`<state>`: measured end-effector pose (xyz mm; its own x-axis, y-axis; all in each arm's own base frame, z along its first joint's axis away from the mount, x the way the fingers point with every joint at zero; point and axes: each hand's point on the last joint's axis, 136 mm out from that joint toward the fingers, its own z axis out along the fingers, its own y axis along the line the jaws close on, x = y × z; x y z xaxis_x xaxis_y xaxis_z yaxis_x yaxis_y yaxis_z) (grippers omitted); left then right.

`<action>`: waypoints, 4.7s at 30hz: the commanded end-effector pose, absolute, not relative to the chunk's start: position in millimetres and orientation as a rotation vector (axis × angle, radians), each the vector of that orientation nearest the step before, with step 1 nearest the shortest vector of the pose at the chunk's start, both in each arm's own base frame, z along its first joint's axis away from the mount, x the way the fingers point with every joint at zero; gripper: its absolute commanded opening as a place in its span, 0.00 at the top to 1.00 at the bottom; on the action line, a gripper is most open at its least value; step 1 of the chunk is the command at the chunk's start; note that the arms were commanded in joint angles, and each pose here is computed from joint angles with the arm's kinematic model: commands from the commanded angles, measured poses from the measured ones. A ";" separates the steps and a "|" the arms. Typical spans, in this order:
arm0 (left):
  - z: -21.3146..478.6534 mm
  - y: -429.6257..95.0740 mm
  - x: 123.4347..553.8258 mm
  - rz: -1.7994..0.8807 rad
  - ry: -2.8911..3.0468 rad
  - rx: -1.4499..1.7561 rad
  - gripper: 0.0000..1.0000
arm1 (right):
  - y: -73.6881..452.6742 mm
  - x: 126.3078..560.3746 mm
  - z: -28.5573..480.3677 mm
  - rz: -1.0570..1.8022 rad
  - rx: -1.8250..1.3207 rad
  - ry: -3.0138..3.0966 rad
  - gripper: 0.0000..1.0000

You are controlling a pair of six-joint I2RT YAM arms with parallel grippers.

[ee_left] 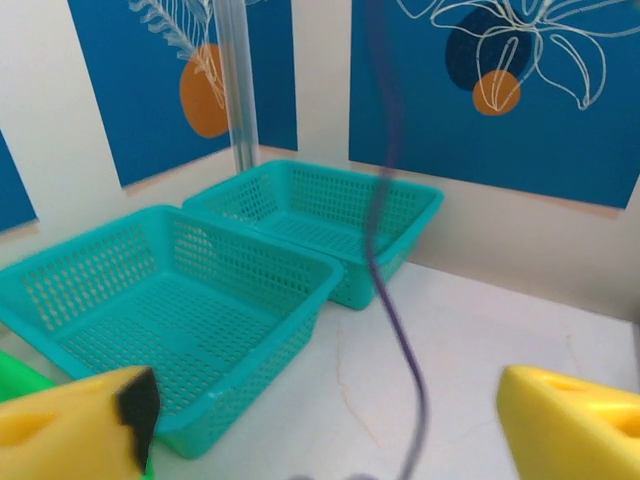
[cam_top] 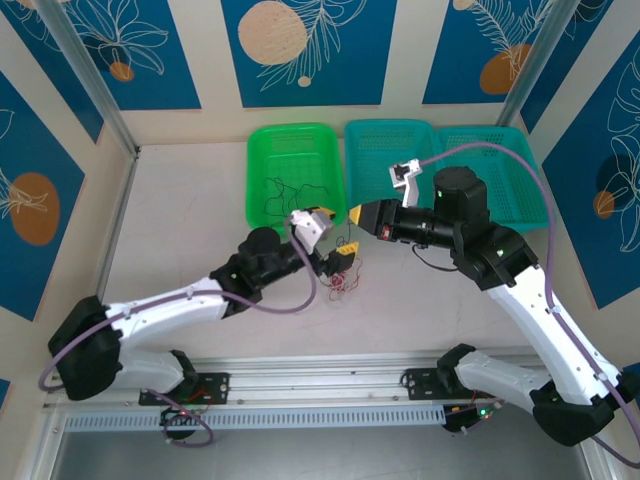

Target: Untangle the cables

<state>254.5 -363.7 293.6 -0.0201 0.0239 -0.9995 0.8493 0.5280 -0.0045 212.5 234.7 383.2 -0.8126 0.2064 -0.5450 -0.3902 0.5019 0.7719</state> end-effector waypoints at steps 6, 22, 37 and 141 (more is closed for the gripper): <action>331.5 -374.5 267.8 -0.918 1.380 0.682 1.00 | 230.5 206.1 376.2 1.277 -0.161 2.151 1.00; 366.2 -340.2 260.1 -1.100 1.588 0.538 1.00 | 272.3 181.6 262.2 0.985 -0.769 1.507 0.03; 390.4 -296.0 247.9 -1.000 1.591 0.470 1.00 | 264.2 289.2 200.4 0.777 -0.300 1.883 1.00; 340.9 -199.0 257.8 -0.831 1.602 0.278 0.67 | 211.1 276.6 432.5 0.603 -0.502 1.818 1.00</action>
